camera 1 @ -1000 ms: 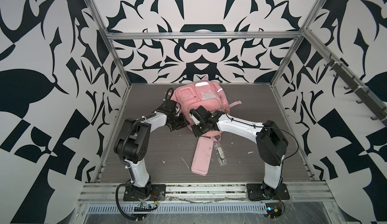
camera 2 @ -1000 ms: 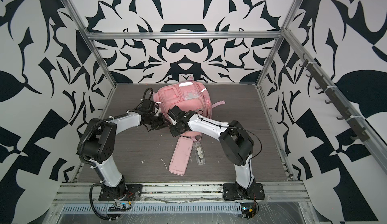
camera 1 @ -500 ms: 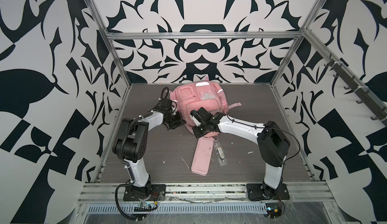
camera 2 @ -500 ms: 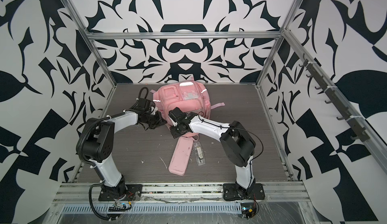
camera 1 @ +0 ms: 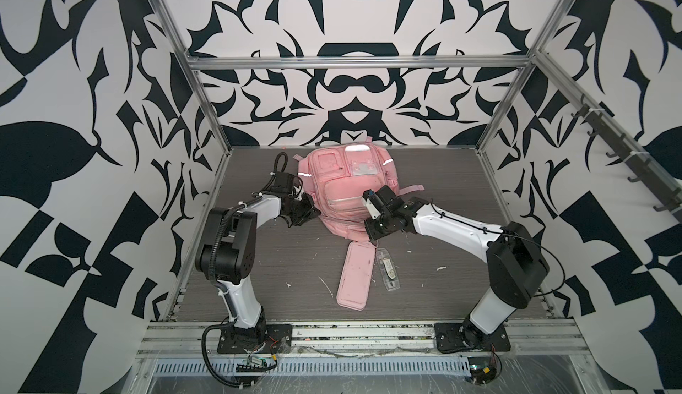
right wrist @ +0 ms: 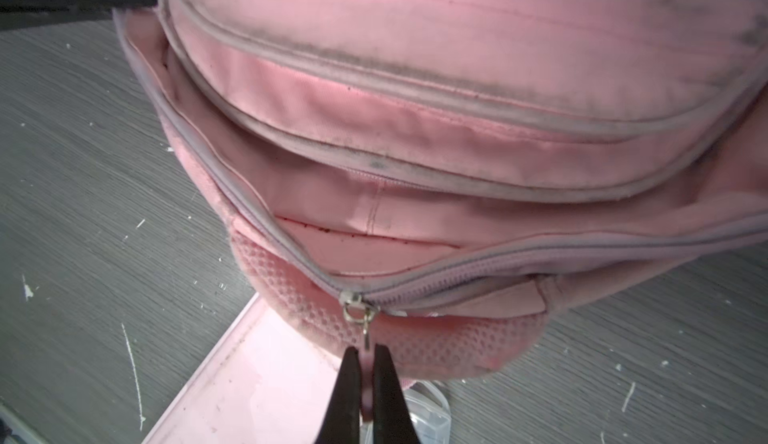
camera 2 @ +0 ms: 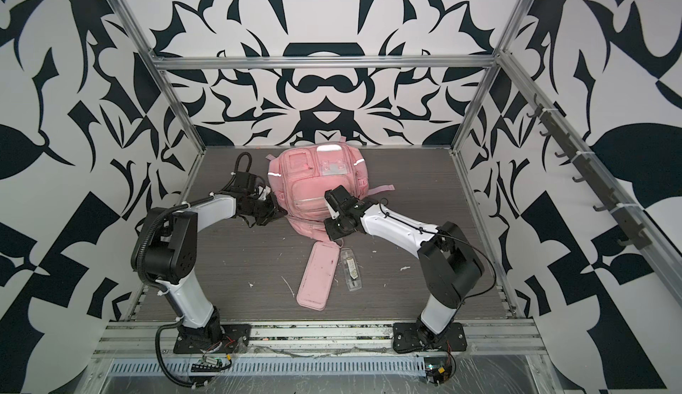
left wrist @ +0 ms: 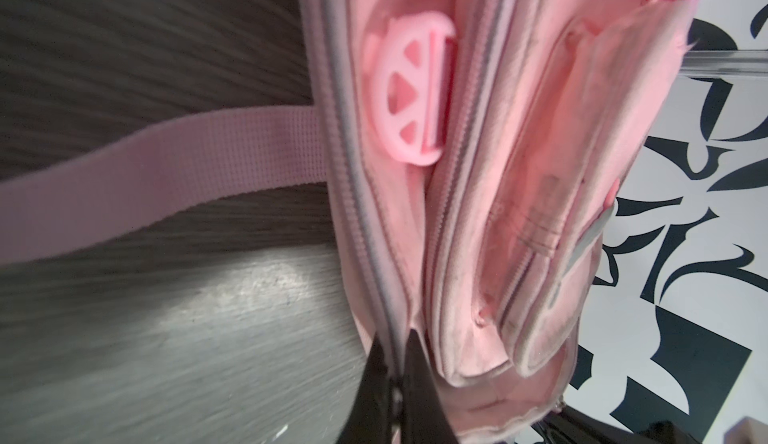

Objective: Pack the student bag

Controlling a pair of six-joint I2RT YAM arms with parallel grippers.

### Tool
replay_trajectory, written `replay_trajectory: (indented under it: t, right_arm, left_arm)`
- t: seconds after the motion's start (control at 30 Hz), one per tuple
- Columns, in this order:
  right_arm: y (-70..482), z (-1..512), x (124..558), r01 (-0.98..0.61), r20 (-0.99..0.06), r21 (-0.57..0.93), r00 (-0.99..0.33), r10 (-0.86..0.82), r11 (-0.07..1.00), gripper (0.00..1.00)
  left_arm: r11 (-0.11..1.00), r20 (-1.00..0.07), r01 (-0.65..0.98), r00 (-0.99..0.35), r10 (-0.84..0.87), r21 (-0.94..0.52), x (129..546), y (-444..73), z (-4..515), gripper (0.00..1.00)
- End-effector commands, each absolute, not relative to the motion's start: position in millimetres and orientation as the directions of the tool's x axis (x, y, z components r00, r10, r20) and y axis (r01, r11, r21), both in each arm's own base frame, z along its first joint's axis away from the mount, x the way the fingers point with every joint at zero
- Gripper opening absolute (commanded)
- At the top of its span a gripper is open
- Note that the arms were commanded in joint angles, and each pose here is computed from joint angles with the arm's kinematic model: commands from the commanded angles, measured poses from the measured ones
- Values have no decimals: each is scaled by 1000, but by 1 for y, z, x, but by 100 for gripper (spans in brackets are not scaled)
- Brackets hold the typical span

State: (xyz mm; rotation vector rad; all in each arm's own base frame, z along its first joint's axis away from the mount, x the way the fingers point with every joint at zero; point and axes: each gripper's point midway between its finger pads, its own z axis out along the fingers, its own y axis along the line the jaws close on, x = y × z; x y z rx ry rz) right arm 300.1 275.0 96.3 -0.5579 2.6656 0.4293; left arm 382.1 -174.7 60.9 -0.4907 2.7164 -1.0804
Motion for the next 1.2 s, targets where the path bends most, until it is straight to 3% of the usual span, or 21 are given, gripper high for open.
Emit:
replay_trajectory:
  t: [0.0,0.43,0.47,0.57,0.67,0.93,1.17]
  right_arm:
    - [262,106,295,-426,-417,187,-850,-321,885,0]
    - [305,124,296,-480,-462,236,-821,-337,845,0]
    - [311,125,297,-487,-465,238,-817,-342,840,0]
    - [328,129,299,-508,-476,246,-805,-354,825,0]
    - [342,131,302,-524,-485,256,-797,-361,813,0]
    - [369,132,306,-563,-492,284,-780,-386,776,0]
    - [386,132,308,-586,-494,298,-770,-403,754,0]
  left_arm:
    - [695,-95,-244,-907,-410,-676,404,-160,58,0]
    - [679,-129,-210,-902,-412,-703,457,-182,75,5]
    - [679,-130,-209,-902,-412,-704,460,-182,77,8]
    - [681,-140,-199,-902,-409,-705,463,-183,82,37]
    - [686,-158,-185,-901,-405,-703,455,-181,91,49]
    - [698,-134,-191,-914,-383,-690,400,-172,92,50]
    - [695,-107,-151,-944,-313,-703,370,-198,96,48]
